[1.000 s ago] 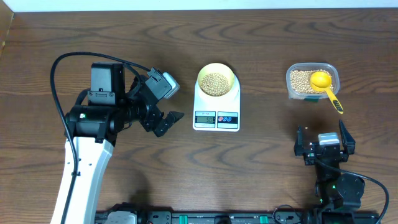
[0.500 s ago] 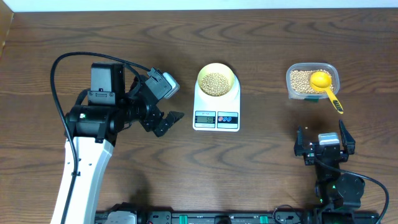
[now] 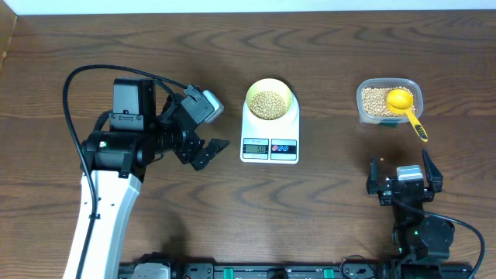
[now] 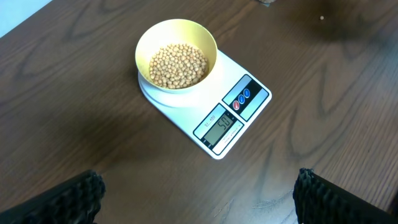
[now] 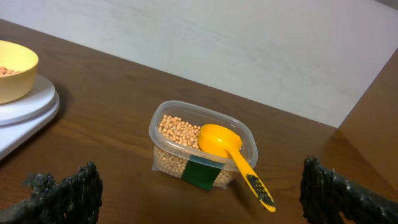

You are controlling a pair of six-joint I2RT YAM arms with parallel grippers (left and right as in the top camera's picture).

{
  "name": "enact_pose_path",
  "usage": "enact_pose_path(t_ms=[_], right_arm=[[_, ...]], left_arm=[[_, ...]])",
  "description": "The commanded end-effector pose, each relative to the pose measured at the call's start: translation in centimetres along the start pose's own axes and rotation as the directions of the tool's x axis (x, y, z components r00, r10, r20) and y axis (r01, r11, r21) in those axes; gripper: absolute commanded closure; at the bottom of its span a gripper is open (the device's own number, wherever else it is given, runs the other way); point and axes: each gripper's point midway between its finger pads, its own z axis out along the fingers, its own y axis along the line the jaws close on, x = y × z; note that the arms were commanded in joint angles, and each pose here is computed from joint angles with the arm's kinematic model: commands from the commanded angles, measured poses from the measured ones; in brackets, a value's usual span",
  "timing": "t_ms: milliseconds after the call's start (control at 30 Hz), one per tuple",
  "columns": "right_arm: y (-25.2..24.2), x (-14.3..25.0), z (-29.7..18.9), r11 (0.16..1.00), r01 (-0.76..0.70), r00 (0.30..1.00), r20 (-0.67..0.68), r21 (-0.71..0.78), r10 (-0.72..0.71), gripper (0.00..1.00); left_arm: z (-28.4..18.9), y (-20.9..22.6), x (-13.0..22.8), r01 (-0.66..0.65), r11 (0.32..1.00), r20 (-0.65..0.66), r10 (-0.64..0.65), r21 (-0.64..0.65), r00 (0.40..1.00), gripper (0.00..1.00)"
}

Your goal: Scoop item into bowl and weigh 50g on scale

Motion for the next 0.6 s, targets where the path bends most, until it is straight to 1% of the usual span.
enact_pose_path(t_ms=[0, 367, 467, 567], right_arm=[[-0.16, 0.12, -0.02, 1.000, -0.008, 1.000, -0.002, 0.011, 0.008, 0.01], [-0.17, 0.12, -0.02, 1.000, -0.008, 1.000, -0.002, 0.011, 0.008, 0.01], [-0.16, 0.12, -0.02, 1.000, -0.008, 1.000, -0.002, 0.011, 0.008, 0.01], [-0.17, 0.12, -0.02, 1.000, -0.008, 1.000, -0.002, 0.011, 0.008, 0.01]], left_arm=[[-0.34, 0.13, -0.53, 0.007, 1.000, 0.016, -0.007, -0.003, 1.000, 0.01], [-0.35, 0.10, -0.50, 0.007, 1.000, 0.014, -0.007, -0.003, 1.000, 0.01], [-0.35, 0.89, 0.20, 0.009, 0.999, -0.024, -0.010, -0.049, 1.000, 0.01], [-0.52, 0.88, 0.10, 0.000, 0.998, -0.014, -0.001, -0.060, 1.000, 0.01]])
